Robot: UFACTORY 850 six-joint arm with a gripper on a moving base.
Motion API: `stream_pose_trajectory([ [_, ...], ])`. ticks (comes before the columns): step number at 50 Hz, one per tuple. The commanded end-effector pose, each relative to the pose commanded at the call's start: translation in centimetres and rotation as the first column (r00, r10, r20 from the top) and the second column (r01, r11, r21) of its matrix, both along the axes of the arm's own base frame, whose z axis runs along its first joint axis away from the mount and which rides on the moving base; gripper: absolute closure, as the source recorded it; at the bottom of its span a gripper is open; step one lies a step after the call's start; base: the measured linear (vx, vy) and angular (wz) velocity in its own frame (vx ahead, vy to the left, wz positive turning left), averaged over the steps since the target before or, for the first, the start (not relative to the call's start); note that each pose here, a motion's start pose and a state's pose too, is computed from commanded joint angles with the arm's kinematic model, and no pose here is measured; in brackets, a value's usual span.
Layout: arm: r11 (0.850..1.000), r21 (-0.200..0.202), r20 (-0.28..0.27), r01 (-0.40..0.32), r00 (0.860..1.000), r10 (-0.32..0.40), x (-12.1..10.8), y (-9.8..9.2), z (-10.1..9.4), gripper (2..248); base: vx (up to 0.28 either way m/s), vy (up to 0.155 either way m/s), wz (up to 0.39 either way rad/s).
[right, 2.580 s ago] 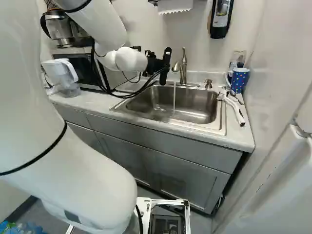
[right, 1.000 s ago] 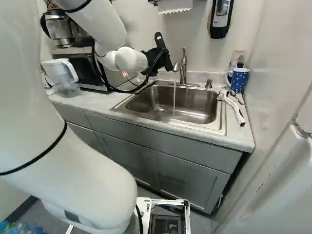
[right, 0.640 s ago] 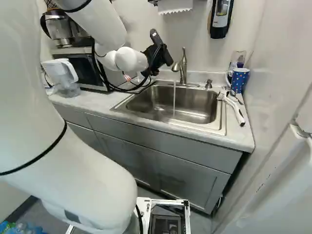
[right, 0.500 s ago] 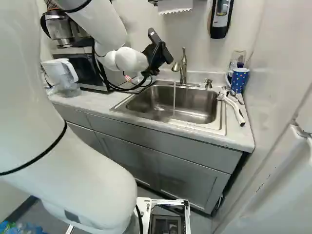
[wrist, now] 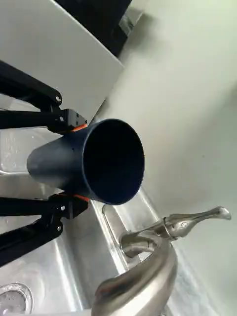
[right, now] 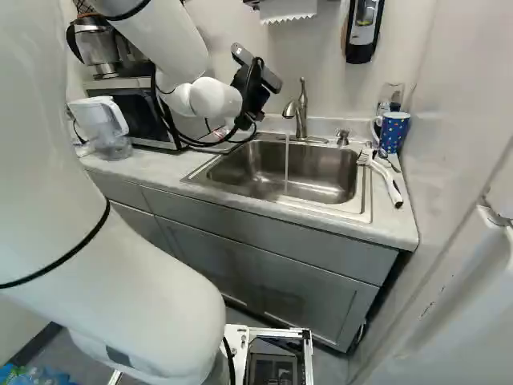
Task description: Rinse the cup and place it in the tray
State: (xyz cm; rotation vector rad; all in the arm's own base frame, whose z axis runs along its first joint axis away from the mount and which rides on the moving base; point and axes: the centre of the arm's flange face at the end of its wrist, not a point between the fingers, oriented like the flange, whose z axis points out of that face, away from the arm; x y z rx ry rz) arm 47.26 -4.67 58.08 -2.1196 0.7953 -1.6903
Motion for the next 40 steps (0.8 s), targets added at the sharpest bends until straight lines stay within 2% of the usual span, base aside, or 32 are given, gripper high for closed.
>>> stream_pose_trajectory([
  [10, 0.995, -0.101, -0.011, -0.027, 1.000, 0.026, 0.00, 0.00, 0.00, 125, 0.000, 0.000, 0.000],
  [20, 0.978, -0.200, -0.025, -0.055, 0.998, 0.051, 0.00, 0.00, 0.00, 125, 0.000, 0.000, 0.000],
  [30, 0.951, -0.297, -0.041, -0.083, 0.996, 0.074, 0.00, 0.00, 0.00, 125, 0.000, 0.000, 0.000],
  [40, 0.914, -0.391, -0.060, -0.111, 0.994, 0.095, 0.00, 0.00, 0.00, 125, 0.000, 0.000, 0.000],
])
